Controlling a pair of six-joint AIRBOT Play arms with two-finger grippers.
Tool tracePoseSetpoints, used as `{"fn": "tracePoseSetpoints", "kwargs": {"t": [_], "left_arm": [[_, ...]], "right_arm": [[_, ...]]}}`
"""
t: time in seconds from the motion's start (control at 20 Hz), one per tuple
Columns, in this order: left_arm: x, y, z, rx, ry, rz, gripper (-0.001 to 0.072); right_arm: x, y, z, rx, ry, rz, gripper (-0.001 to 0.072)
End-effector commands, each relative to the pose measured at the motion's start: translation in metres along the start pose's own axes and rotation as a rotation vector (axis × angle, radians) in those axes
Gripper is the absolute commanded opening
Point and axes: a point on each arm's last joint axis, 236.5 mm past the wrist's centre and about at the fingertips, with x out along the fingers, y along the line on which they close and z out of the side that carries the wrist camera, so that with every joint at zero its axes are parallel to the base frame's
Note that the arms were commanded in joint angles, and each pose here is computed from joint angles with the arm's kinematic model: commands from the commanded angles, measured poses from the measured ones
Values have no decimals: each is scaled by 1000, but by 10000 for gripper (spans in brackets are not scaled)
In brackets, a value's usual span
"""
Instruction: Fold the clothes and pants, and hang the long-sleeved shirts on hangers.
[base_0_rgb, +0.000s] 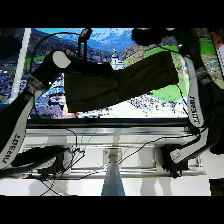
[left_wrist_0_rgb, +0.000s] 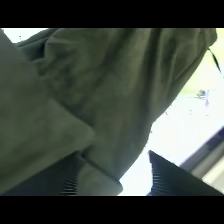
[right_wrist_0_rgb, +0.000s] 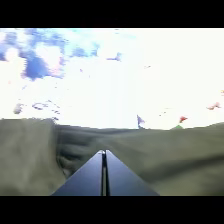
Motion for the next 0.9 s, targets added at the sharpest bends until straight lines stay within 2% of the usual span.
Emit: {"fn": "tracePoseSetpoints", "kwargs": {"t": [0.0,0.2,0.4,0.6,0.65,0.7,0.75,0.85], "left_arm": [[-19,48,8,22,-15,140,437],[-87,158,-3,-111,24,366,437],[-124,234,-81,-269,132,438,437],[-115,261,-145,-547,-5,326,439],[-110,268,-156,-614,-50,304,485],[-105,273,-166,-681,-87,293,587],[-98,275,-173,-718,-106,282,632],[-82,270,-181,-707,-87,245,623]], "right_arm": [[-16,-44,-13,-14,75,-52,50],[-18,-49,-22,-59,116,-56,50],[-16,-41,-18,-71,95,-42,50],[-11,-35,-12,-95,67,-31,50],[-9,-34,-9,-94,49,-28,50],[-5,-31,-5,-97,29,-24,50],[-1,-28,-2,-100,9,-20,50],[10,-20,-1,-107,-18,-10,51]]}}
